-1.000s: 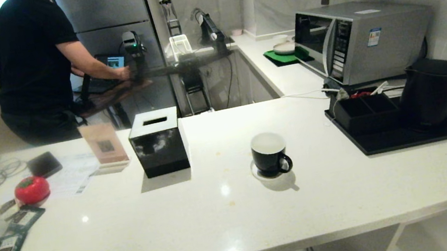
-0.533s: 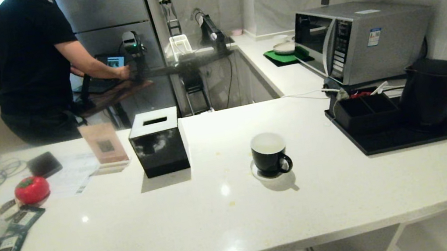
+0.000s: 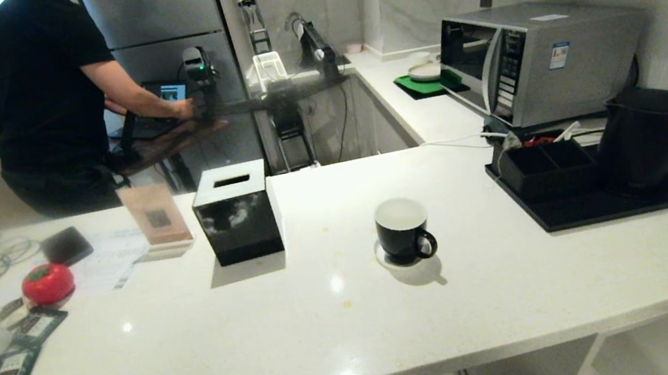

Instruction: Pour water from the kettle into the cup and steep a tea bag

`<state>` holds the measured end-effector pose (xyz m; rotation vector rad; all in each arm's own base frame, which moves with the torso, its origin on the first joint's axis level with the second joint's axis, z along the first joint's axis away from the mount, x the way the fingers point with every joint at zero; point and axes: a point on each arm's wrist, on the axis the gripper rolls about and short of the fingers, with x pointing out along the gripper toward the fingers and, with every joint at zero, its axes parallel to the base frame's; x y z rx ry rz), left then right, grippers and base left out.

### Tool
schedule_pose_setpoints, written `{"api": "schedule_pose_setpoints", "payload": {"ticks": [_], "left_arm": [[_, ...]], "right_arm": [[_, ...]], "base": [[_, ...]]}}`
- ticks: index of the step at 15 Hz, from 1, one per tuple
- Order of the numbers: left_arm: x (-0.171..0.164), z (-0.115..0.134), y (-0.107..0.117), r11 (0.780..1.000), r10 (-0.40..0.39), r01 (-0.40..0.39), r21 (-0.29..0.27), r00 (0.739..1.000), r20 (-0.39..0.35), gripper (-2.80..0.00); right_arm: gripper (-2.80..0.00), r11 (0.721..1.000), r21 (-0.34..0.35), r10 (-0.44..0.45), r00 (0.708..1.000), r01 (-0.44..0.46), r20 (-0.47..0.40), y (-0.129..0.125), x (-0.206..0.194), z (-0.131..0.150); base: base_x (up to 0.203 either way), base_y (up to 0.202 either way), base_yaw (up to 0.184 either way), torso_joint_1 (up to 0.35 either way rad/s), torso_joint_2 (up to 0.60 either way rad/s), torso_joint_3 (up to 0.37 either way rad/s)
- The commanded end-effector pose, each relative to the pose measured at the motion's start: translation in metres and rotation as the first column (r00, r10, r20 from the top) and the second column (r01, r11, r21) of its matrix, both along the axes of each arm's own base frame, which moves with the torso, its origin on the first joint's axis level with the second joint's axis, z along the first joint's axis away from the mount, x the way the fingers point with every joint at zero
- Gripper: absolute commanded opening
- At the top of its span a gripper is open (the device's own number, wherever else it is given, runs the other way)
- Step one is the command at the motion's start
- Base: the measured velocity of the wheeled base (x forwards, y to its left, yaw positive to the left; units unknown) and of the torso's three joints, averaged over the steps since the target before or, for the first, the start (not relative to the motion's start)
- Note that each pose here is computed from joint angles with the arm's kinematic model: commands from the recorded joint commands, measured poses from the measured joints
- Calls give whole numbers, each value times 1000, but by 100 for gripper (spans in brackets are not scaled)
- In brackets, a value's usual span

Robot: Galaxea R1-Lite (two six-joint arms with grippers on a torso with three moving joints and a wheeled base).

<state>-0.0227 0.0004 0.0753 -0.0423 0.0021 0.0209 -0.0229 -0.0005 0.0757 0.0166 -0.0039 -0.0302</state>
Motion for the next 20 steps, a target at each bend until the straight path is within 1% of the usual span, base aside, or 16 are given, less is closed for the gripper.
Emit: {"api": "schedule_pose_setpoints", "payload": {"ticks": [1,4,7,12,15,18,20], "left_arm": [[0,0,0,1000,1,-1,-1,1000,-1,-280],[0,0,0,1000,1,-1,-1,1000,-1,-280],[0,0,0,1000,1,-1,-1,1000,-1,-280],[0,0,0,1000,1,-1,-1,1000,-1,-280],[0,0,0,1000,1,-1,-1,1000,-1,-280],[0,0,0,1000,1,-1,-1,1000,-1,-280],[0,0,0,1000,1,-1,-1,1000,-1,-280]], "right_arm": [[-280,1000,0,0,1000,0,-2,0,0,0],[-280,1000,-2,0,1000,0,-12,0,1,0],[-280,1000,-11,-4,998,3,-66,0,6,3],[-280,1000,-26,-1,994,-2,-107,0,31,27],[-280,999,-38,27,996,-30,-79,0,57,52],[-280,998,-54,31,999,-31,-11,-6,82,98],[-280,998,-57,21,1000,-21,-1,-11,101,122]], "base": [[0,0,0,0,0,0],[0,0,0,0,0,0],[0,0,0,0,0,0],[0,0,0,0,0,0],[0,0,0,0,0,0],[0,0,0,0,0,0],[0,0,0,0,0,0]]}}
